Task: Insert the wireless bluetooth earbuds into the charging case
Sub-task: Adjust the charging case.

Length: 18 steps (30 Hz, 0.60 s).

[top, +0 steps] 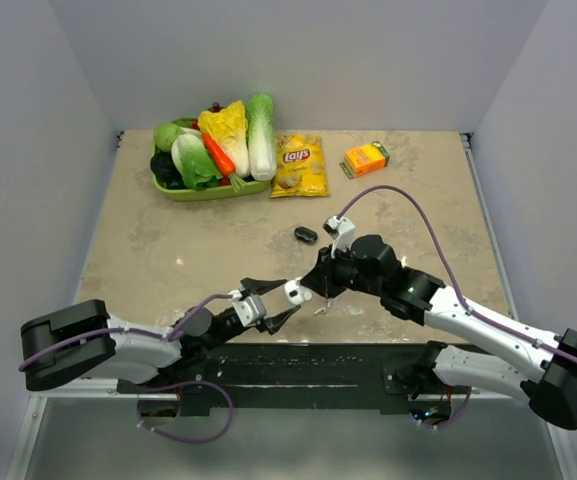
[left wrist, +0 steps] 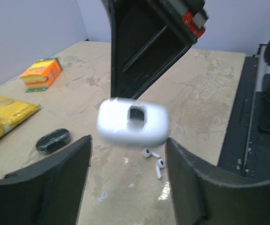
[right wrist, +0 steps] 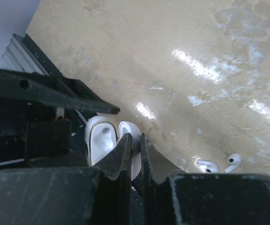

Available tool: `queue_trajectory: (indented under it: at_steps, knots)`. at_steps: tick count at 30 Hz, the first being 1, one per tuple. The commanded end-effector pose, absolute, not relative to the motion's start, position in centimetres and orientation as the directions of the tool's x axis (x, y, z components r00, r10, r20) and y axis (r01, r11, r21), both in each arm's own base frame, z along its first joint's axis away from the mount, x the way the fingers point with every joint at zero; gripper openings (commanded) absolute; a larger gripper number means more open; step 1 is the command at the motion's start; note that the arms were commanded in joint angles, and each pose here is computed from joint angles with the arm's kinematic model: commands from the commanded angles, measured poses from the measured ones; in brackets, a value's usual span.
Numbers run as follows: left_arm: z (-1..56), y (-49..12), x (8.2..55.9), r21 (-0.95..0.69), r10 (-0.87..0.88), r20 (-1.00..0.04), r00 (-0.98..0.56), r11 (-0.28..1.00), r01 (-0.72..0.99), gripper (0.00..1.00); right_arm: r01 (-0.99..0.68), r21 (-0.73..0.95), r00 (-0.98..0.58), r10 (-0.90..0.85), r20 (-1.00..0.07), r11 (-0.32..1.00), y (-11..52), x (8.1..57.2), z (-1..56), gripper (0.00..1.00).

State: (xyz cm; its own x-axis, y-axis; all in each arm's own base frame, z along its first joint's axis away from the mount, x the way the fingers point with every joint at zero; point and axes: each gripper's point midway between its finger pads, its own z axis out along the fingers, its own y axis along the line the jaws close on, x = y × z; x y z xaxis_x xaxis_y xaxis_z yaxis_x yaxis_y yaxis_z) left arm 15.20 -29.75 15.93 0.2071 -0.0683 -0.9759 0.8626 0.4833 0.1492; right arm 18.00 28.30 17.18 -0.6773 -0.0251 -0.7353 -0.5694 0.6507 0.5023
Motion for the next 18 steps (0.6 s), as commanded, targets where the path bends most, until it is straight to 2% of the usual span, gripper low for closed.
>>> queue_trajectory:
  at_steps: [1,10,12,14,16,18]
  knots:
    - [24.7,-26.6,15.9,0.001,-0.403,-0.866,0.295,0.589,0.808,0.99,-0.654,0.371,-0.541,-0.065,-0.838,0.66,27.2,19.3,21.5,0.0]
    - [24.5,-25.3,16.7,-0.085,-0.416,-0.876,0.242,0.629,0.772,1.0,-0.743,0.277,-0.439,-0.131,-0.889,0.609,26.7,18.5,23.9,0.0]
    - [25.6,-25.6,16.0,-0.116,-0.457,-0.866,0.204,0.58,0.806,1.0,-0.746,0.216,-0.388,-0.148,-0.91,0.63,26.4,18.7,24.6,0.0]
    - [25.8,-27.5,14.7,-0.064,-0.402,-0.901,0.163,0.496,0.866,1.0,-0.77,0.16,-0.338,-0.182,-0.924,0.617,27.0,17.7,25.9,0.0]
    - [25.9,-29.3,12.6,-0.021,-0.361,-0.925,0.118,0.358,0.934,1.0,-0.762,0.068,-0.272,-0.223,-0.936,0.644,26.7,17.8,27.2,0.0]
    - [26.5,-29.8,11.4,-0.021,-0.369,-0.925,0.088,0.282,0.959,1.0,-0.785,0.002,-0.217,-0.271,-0.938,0.619,27.1,17.2,27.8,0.0]
